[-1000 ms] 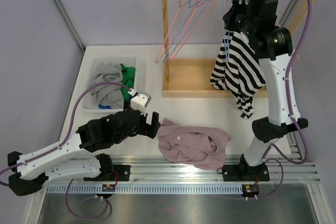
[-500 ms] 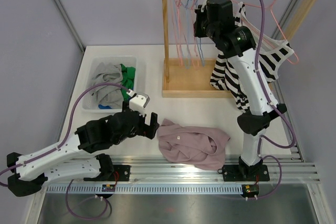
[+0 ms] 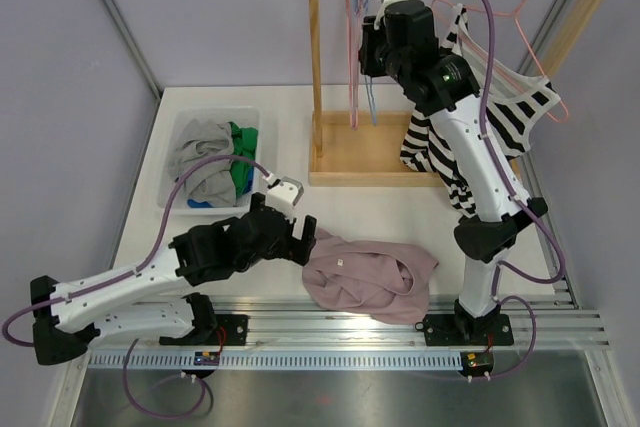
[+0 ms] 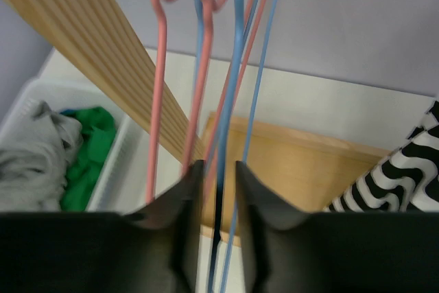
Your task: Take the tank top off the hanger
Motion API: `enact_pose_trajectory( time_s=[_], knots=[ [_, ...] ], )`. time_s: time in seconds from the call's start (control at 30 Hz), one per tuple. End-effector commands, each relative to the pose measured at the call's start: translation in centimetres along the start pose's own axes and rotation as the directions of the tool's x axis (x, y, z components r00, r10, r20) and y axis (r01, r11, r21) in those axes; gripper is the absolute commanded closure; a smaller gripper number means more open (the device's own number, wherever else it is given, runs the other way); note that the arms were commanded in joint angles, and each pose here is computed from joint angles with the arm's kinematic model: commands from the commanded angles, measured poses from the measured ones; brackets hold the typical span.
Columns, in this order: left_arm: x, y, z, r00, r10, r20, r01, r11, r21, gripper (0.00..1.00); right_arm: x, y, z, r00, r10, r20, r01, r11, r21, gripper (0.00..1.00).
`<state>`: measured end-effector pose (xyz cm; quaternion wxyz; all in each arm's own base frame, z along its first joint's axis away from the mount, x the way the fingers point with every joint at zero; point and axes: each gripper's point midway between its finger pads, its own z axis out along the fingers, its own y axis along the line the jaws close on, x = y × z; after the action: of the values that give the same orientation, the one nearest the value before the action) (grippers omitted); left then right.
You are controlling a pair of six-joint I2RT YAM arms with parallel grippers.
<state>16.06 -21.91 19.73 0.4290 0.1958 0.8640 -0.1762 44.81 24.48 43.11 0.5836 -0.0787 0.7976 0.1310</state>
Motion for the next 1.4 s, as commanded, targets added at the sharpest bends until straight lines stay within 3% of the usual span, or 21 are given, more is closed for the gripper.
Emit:
enact_pose_trajectory(
  time_s=[0.0,0.07,0.13,0.17,0.23,0.47,0.77,0.83,0.87,0.9,1.0,1.13,1.2,1.37],
  knots=[
    [-1.2,-3.3,1.4,0.999,-0.045,0.03,0.043,0.996,0.078,0.01,-1.1,-0.3,-3.8,1.0,-0.012,0.019,0.012,1.0,-0.005,0.63],
    [-0.7,-4.6,2.7,1.0,-0.024,-0.001,0.025,0.997,0.071,0.01,-2.5,-0.8,-6.4,0.998,-0.003,0.059,0.003,1.0,-0.006,0.49],
    [0.0,-5.6,3.8,0.999,-0.016,-0.028,0.018,0.997,0.07,0.01,-2.5,-1.3,-7.8,0.998,-0.001,0.062,0.001,1.0,0.001,0.28],
    [0.8,-6.6,4.9,0.999,0.001,-0.053,0.003,0.997,0.077,0.01,-2.7,-1.4,-8.7,0.997,0.001,0.071,-0.001,1.0,-0.002,0.24],
    [1.4,-7.8,5.7,0.998,0.01,-0.068,-0.003,0.996,0.09,0.01,-3.3,-2.0,-11.6,0.995,0.008,0.095,-0.007,1.0,-0.01,0.01],
    [4.9,-10.6,10.5,0.988,0.041,-0.151,-0.03,0.997,0.071,0.01,-3.8,-4.2,-21.4,0.98,0.045,0.194,-0.037,0.998,-0.048,0.01],
    [11.9,-11.2,14.8,0.94,0.104,-0.325,-0.104,0.994,0.018,0.01,-0.6,-4.3,-26.7,0.976,0.048,0.214,-0.014,0.988,-0.156,0.0],
    [13.6,-11.4,15.1,0.927,0.12,-0.354,-0.119,0.993,0.025,0.19,0.3,-4.4,-26.8,0.981,0.033,0.193,-0.002,0.987,-0.159,0.01],
    [14.1,-11.3,15.1,0.924,0.127,-0.36,-0.127,0.992,0.022,0.59,0.4,-4.4,-27.2,0.98,0.032,0.194,0.0,0.986,-0.167,0.0],
    [14.2,-11.2,15.1,0.926,0.119,-0.359,-0.124,0.992,0.009,0.73,0.8,-4.4,-27.1,0.982,0.027,0.186,0.005,0.986,-0.166,0.0],
    [13.2,-10.4,14.3,0.937,0.116,-0.331,-0.134,0.99,-0.032,1.0,1.4,-4.6,-27.6,0.981,0.032,0.189,0.0,0.985,-0.171,0.01],
    [8.9,-7.5,11.4,0.967,0.111,-0.231,-0.146,0.979,-0.143,1.0,2.8,-4.9,-27.9,0.981,0.062,0.182,-0.03,0.985,-0.171,0.0],
    [4.6,-6.3,9.1,0.991,0.073,-0.109,-0.093,0.976,-0.198,1.0,3.4,-5.1,-28.4,0.978,0.083,0.19,-0.05,0.983,-0.176,0.01],
    [-3.0,-0.8,2.7,0.996,0.024,0.084,0.007,0.937,-0.35,1.0,3.8,-5.9,-29.2,0.97,0.108,0.22,-0.074,0.985,-0.154,0.0]
  ],
)
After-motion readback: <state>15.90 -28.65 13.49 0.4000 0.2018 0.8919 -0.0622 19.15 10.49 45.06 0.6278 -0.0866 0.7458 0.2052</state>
